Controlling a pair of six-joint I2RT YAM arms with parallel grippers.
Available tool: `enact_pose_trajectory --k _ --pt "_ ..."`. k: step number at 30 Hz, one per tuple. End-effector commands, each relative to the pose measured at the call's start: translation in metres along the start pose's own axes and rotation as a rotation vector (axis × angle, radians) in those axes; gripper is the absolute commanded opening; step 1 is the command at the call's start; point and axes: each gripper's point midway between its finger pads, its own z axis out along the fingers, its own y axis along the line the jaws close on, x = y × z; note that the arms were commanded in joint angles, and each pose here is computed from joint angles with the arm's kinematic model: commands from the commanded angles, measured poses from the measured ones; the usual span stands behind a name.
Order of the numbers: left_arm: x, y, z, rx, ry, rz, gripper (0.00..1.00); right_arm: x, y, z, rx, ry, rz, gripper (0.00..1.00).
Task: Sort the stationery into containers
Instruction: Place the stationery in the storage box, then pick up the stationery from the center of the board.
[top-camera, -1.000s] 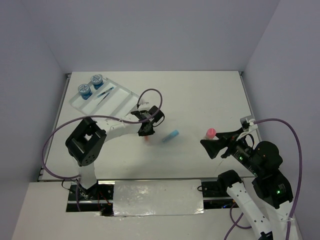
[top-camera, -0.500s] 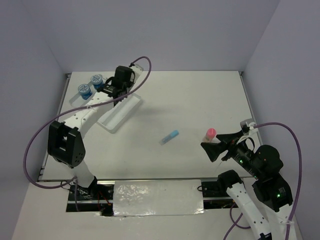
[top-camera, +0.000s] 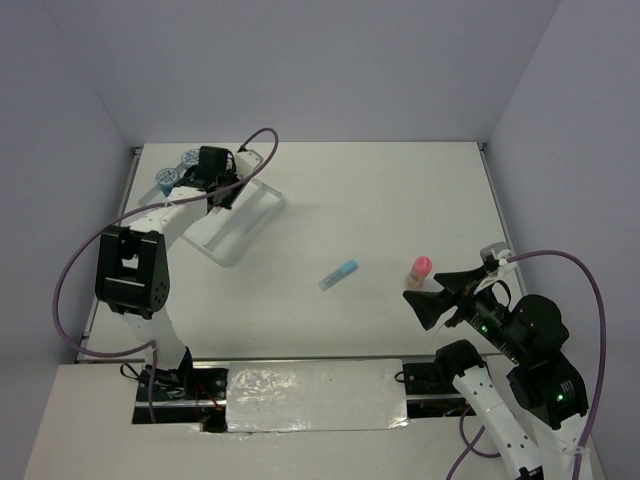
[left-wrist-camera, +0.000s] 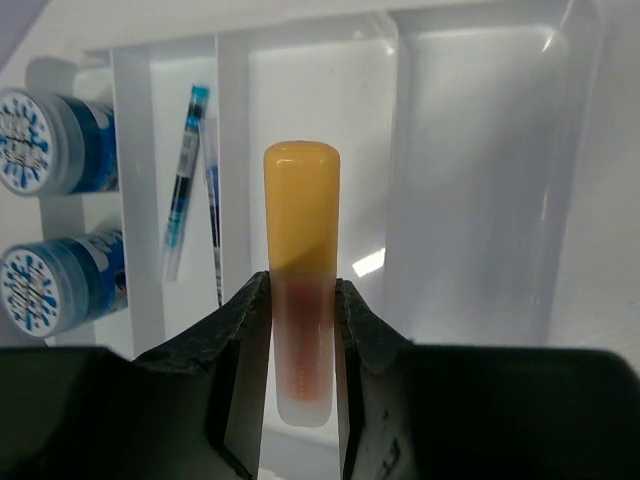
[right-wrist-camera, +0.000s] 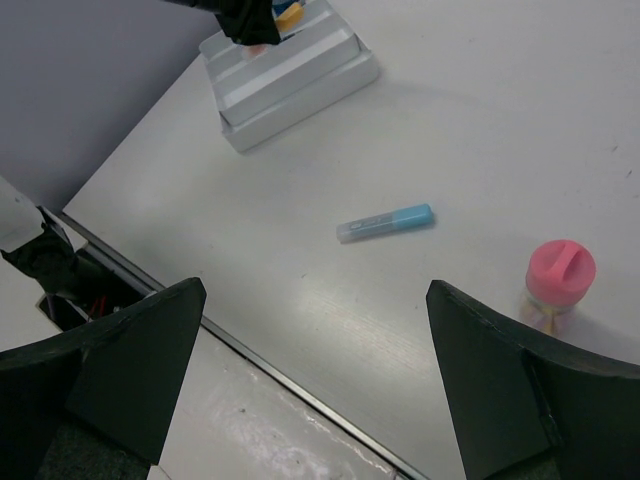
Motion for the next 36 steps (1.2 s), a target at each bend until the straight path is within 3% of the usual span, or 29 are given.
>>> enact_pose_trajectory --k 1,5,10,11,13,18,22,23,26,29,31,36 --pt "-0.001 0.004 0.01 -0.005 -0.06 -0.039 0.16 -0.001 0.001 -0.004 -0.003 -0.009 -0.02 1.0" --pt "0.008 0.01 0.021 -0.005 -0.039 -0.086 0.22 -0.001 0.002 -0.005 -0.008 -0.003 -0.014 1.0" --pt "0.015 0.021 0.028 -0.032 -0.036 -0.143 0.52 -0.001 0.002 -0.003 -0.008 0.007 -0.012 1.0" --pt "0.017 0.024 0.028 -0.04 -0.036 -0.16 0.64 0.0 0.002 -0.002 -0.007 0.011 -0.009 1.0" --pt "0.016 0.029 0.028 -0.051 -0.046 -0.176 0.79 -0.002 0.002 -0.002 -0.006 0.008 -0.01 1.0" --pt "0.0 0.037 0.016 -0.046 -0.089 -0.211 0.82 -0.002 0.0 -0.001 0.004 0.011 -0.013 1.0" --pt "-0.081 0.019 -0.034 -0.019 -0.226 -0.226 0.89 -0.002 -0.003 0.003 0.013 0.009 -0.015 1.0" --pt "-0.104 -0.012 -0.044 0.028 -0.247 -0.195 0.97 -0.003 -0.003 0.003 0.016 0.008 -0.014 1.0" --pt "-0.141 -0.079 -0.08 0.166 -0.326 -0.162 0.99 -0.005 -0.002 0.005 0.013 0.006 -0.004 1.0" --pt "-0.14 -0.141 -0.098 0.273 -0.373 -0.166 0.99 -0.006 0.004 0.002 -0.013 0.001 0.008 1.0" --pt "-0.126 -0.193 -0.102 0.38 -0.342 -0.159 0.99 -0.003 0.006 0.001 -0.027 0.007 0.019 1.0" --pt "-0.085 -0.283 -0.086 0.446 -0.195 -0.097 0.99 0.002 0.007 0.003 -0.033 0.019 0.043 1.0"
